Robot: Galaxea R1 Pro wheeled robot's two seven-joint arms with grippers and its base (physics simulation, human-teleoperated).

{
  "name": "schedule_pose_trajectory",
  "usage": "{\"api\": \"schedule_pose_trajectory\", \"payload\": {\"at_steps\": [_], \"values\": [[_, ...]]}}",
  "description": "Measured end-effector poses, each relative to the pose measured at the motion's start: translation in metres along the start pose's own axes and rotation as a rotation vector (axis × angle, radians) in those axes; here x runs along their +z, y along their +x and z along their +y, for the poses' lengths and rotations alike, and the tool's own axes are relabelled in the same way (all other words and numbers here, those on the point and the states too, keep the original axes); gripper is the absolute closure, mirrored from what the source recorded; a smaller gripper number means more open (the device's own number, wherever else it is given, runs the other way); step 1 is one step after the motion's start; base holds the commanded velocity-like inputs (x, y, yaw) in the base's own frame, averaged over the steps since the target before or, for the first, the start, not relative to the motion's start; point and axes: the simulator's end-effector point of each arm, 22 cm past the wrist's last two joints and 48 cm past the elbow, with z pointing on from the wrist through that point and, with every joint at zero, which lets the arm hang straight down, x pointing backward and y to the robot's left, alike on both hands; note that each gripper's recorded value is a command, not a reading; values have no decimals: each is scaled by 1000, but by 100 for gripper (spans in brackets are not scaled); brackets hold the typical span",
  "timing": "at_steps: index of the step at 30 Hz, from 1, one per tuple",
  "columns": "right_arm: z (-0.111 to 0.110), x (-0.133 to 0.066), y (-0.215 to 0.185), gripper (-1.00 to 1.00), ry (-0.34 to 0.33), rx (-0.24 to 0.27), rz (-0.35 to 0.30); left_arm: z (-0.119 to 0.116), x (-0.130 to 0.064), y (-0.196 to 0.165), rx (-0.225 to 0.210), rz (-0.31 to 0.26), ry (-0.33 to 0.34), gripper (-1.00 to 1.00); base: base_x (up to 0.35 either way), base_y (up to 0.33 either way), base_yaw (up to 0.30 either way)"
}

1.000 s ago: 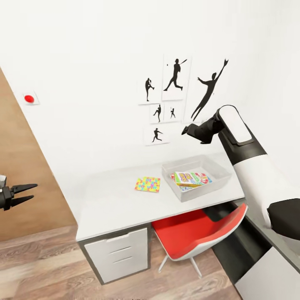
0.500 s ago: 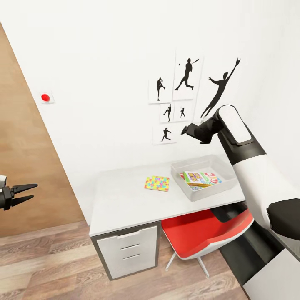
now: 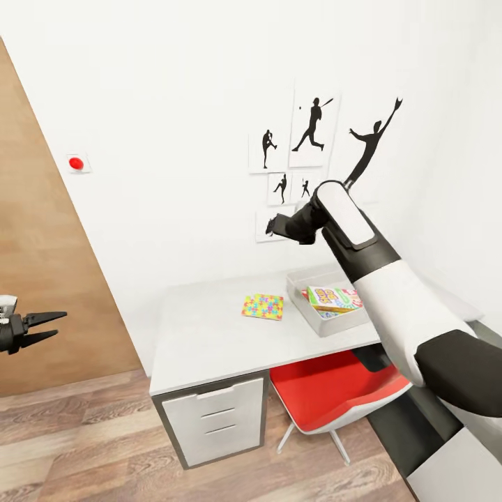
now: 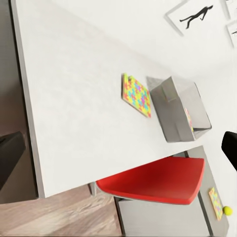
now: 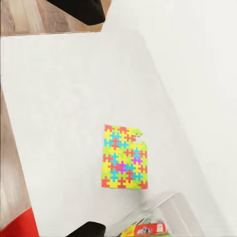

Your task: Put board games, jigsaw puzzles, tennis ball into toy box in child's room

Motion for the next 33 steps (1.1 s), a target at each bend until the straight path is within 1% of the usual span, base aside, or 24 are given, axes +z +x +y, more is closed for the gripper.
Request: {"api": "schedule_pose_trajectory", "payload": {"at_steps": [2,3,5,9,12,14,15,18,20,24,27,29,31,33], "values": [[17,5,12,-100,-6,-18,16,4,1,3,4,14,-19,-100,0,0,0],[22,6,15,-100,-6,-20,20,5,1,4,5,17,-23,-100,0,0,0],[32,13,24,-100,-5,-6,33,7,1,5,7,23,-34,-100,0,0,0],[39,24,38,-100,9,30,56,9,1,6,9,26,-41,-100,0,0,0],[45,31,48,-100,16,45,78,11,-1,5,9,25,-48,-100,0,13,0],[49,34,56,-100,20,50,90,13,-4,3,22,20,-55,-100,0,130,0],[48,36,56,-100,26,53,90,14,-6,2,29,17,-57,-100,0,175,0],[43,40,56,-100,57,62,70,16,-12,-3,59,6,-68,-100,0,193,0],[41,42,54,-100,89,48,31,19,-16,-5,78,-1,-75,-100,0,87,0],[43,44,53,-100,110,30,-6,21,-18,-8,98,-8,-81,-100,0,40,0],[47,44,53,-100,114,18,-35,21,-19,-9,112,-11,-82,-100,0,13,0],[52,45,58,-100,113,-2,-51,21,-19,-9,122,-14,-82,-100,0,5,0],[60,48,76,-100,98,-34,-51,21,-20,-10,132,-16,-83,-100,0,2,0],[70,46,85,-100,71,-51,-55,22,-20,-10,136,-16,-84,-100,0,1,0]]}}
